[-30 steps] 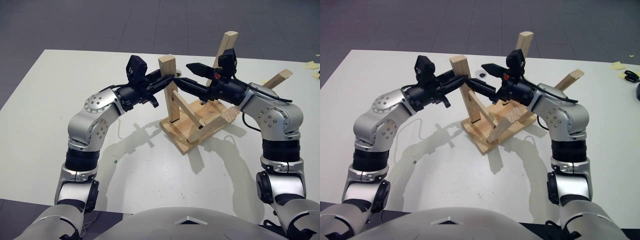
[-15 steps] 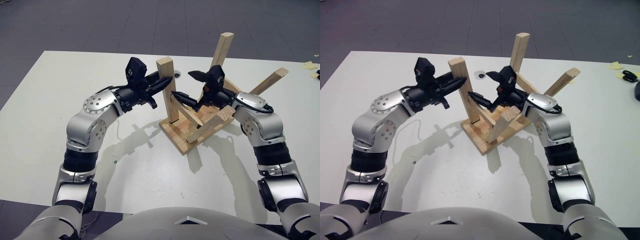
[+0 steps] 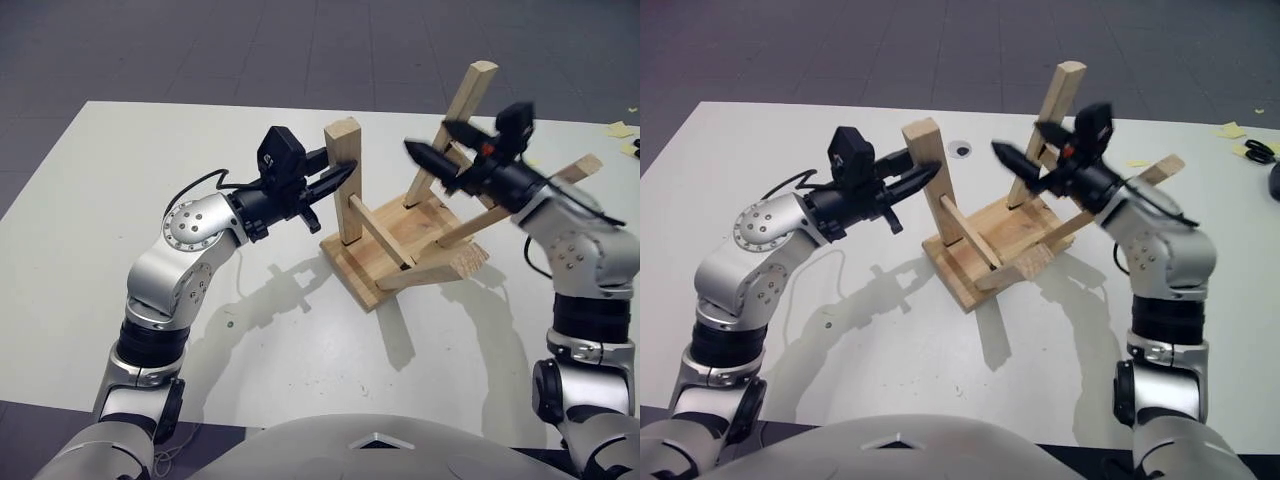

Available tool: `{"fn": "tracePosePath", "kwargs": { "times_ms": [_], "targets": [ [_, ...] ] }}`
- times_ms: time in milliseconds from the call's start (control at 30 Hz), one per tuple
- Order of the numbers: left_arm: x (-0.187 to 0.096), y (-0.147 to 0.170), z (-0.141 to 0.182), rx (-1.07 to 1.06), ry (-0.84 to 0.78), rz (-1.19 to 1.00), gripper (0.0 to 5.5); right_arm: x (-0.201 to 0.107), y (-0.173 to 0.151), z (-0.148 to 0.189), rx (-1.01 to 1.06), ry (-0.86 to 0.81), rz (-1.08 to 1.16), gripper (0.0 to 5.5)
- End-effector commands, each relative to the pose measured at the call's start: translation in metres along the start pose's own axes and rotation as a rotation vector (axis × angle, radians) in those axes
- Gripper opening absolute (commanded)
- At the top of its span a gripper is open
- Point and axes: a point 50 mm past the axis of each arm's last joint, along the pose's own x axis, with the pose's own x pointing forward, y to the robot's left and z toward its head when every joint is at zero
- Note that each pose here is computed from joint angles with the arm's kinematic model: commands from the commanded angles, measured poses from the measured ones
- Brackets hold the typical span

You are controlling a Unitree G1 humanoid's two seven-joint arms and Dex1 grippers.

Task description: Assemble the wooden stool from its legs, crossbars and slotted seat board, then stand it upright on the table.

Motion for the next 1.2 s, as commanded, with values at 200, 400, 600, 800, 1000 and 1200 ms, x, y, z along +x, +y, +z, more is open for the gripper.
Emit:
{"fn": "tracePosePath", "kwargs": {
  "times_ms": [200, 400, 600, 800, 1000, 1200],
  "targets": [
    [-0.014, -0.022, -0.078, -0.062, 0.354, 0.004, 1.08, 0.013, 0.033, 0.008, 0.058, -0.099, -0.009, 5.4],
    [-0.015, -0.025, -0.082, -0.025, 0.384, -0.021, 1.15, 0.014, 0.037, -0.003, 0.104, -0.107, -0.069, 5.4],
    [-0.013, -0.021, -0.074, -0.011, 0.357, -0.014, 1.15, 0.015, 0.036, -0.006, 0.111, -0.116, -0.108, 5.4],
    [-0.011, -0.018, -0.068, 0.005, 0.325, 0.009, 1.17, 0.016, 0.037, -0.01, 0.113, -0.114, -0.122, 5.4],
    [0.001, 0.01, -0.022, -0.178, 0.036, 0.151, 2.56, 0.016, 0.039, -0.014, 0.118, -0.102, -0.11, 5.4],
    [-0.002, 0.028, 0.023, -0.376, -0.198, 0.119, 3.45, 0.016, 0.043, -0.018, 0.125, -0.082, -0.078, 5.4]
  ]
}}
